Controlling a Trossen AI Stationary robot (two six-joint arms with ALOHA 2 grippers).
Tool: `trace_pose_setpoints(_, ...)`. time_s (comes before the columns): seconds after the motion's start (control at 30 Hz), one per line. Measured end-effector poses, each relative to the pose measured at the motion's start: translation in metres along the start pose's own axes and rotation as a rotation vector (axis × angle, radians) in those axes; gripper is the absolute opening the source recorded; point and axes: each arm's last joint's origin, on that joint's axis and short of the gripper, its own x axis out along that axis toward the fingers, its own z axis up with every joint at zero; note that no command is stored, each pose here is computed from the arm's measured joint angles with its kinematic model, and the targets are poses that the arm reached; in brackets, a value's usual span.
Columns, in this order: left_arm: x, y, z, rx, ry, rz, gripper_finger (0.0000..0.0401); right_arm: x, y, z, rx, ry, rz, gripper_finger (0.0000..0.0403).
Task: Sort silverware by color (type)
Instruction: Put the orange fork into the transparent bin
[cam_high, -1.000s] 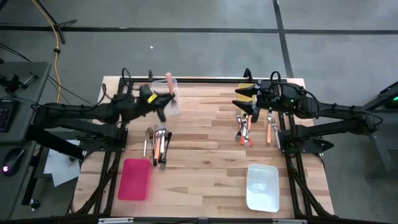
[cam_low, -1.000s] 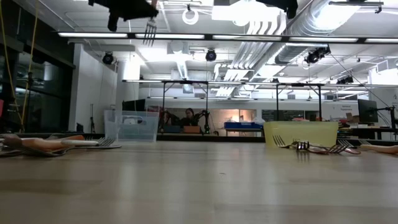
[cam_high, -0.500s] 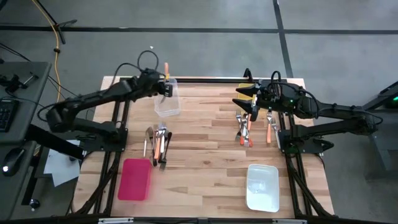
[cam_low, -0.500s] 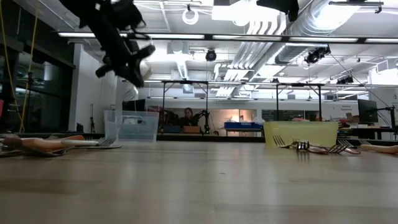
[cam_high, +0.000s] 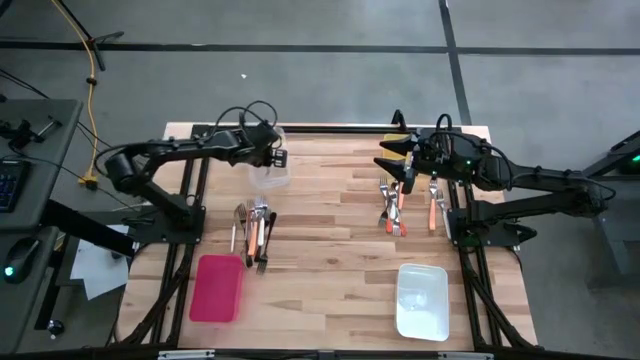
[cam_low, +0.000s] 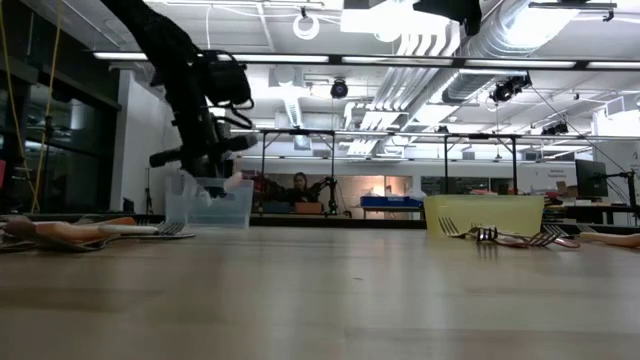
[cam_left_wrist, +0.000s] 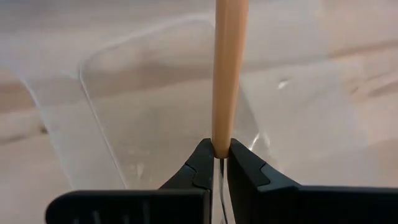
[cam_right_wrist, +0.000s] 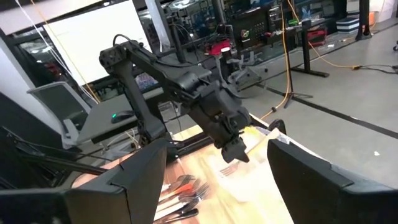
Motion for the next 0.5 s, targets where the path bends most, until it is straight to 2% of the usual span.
trace_pose_setpoints(0.3, 0.0097, 0.0005, -0.0037, 0.001, 0.052, 0.018, 0.0011, -0.0001, -0.0017, -0.0031, -0.003, 0.026, -0.036, 0.0266)
trace_pose_setpoints(0.5, 0.0084, 0.0006, -0.0034, 0.016, 0.048, 0.016, 0.0046, -0.0001, -0.0017, -0.003, -0.003, 0.026, -0.035, 0.0266)
